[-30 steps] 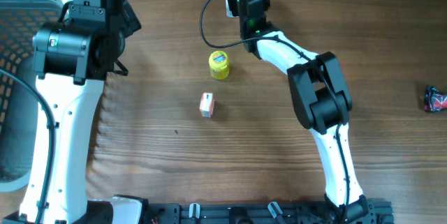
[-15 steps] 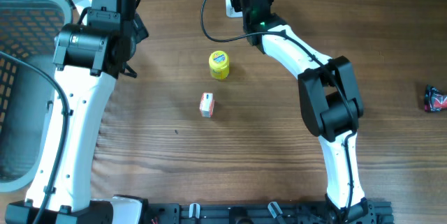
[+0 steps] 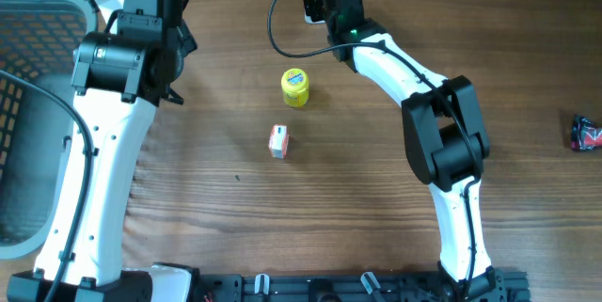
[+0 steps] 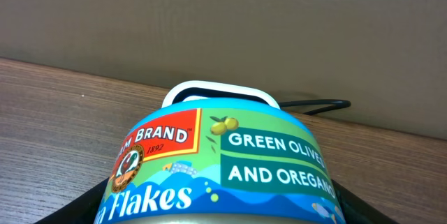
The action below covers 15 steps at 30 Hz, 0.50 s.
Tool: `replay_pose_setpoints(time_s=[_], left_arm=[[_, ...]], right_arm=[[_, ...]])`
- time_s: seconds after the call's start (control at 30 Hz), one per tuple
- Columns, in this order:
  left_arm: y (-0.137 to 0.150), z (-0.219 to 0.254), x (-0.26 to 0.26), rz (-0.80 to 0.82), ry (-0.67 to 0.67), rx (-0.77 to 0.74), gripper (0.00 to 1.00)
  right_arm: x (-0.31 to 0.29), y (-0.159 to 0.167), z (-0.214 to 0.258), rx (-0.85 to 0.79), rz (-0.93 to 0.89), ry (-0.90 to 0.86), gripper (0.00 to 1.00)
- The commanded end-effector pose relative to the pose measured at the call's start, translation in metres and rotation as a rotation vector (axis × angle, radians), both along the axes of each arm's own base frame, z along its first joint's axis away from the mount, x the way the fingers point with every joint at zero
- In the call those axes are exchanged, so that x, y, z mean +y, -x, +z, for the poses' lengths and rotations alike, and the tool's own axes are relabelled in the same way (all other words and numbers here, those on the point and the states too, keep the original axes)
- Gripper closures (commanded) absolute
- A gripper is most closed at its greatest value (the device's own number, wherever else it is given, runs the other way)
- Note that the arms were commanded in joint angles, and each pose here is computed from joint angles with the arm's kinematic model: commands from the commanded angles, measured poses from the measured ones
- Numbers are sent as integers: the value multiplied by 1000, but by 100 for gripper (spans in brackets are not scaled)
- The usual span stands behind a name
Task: Scan the item barcode
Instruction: 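Keep the tin can at the scanner, adjusting its position slightly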
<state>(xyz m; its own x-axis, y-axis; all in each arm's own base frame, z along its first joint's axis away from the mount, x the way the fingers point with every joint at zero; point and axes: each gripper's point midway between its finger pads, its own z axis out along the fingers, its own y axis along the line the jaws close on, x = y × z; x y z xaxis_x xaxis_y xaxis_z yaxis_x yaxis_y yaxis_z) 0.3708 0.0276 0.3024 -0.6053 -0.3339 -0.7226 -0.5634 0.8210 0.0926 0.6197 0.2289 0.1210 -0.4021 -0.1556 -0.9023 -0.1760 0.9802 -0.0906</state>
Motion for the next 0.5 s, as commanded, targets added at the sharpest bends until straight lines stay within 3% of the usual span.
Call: replay_pose_setpoints(time_s=[0.0, 0.47], left_arm=[[1, 2, 6, 30, -11, -13, 0], [2, 2, 6, 32, -15, -11, 0]], right_arm=[[3, -1, 30, -45, 11, -38, 47], [-1, 21, 28, 74, 37, 3, 49]])
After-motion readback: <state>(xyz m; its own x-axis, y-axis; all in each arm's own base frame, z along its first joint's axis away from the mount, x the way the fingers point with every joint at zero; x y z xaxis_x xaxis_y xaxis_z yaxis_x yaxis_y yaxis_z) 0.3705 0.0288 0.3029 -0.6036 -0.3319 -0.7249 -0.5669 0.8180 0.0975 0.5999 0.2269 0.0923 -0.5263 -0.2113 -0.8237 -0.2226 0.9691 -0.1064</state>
